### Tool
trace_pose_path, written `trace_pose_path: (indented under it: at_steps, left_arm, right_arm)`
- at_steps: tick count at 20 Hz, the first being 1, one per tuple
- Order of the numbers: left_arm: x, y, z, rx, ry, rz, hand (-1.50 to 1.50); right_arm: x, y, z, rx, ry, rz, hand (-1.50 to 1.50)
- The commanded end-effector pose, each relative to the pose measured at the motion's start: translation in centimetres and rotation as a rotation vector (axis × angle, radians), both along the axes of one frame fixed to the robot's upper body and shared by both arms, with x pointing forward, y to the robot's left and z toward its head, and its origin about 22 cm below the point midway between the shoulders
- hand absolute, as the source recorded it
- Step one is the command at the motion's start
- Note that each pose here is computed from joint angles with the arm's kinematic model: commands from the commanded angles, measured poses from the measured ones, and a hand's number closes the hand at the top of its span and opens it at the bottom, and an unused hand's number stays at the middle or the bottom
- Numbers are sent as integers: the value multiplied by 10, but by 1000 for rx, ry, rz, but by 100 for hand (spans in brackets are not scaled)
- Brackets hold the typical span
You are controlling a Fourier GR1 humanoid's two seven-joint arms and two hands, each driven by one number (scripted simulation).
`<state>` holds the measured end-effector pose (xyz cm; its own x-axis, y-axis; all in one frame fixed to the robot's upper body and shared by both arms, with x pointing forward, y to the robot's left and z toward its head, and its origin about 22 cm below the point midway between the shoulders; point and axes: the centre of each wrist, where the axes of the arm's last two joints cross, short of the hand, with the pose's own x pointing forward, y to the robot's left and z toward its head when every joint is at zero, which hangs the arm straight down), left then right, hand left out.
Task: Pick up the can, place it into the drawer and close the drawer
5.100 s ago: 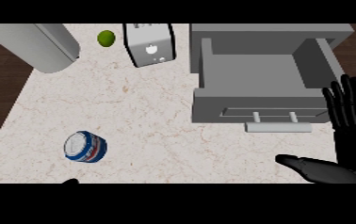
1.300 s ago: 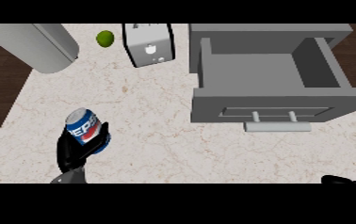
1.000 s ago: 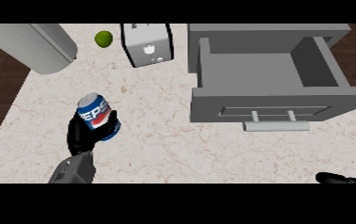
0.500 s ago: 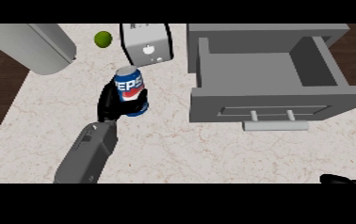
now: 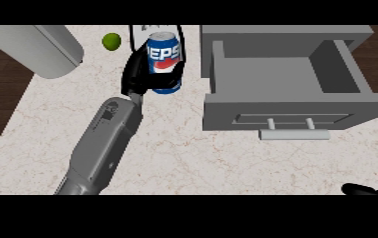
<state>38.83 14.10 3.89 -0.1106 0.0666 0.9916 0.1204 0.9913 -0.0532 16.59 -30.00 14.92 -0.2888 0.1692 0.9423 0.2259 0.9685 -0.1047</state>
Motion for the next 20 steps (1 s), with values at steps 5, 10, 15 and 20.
trace_pose_path:
  at_steps: [5,10,15,20]
  left_arm:
    - [8,-52,97,-23,-21,-61,150]
    - [11,-82,148,40,-57,-67,150]
    - [26,-105,163,79,-48,-62,150]
    - [30,-128,196,87,-43,-52,150]
  right_arm:
    - [2,-1,-2,1,-6,16,-150]
    - [-7,6,-3,-13,-4,-18,-150]
    - [-5,10,-1,2,-7,-5,-150]
    - [18,7,8,18,-29,10,-150]
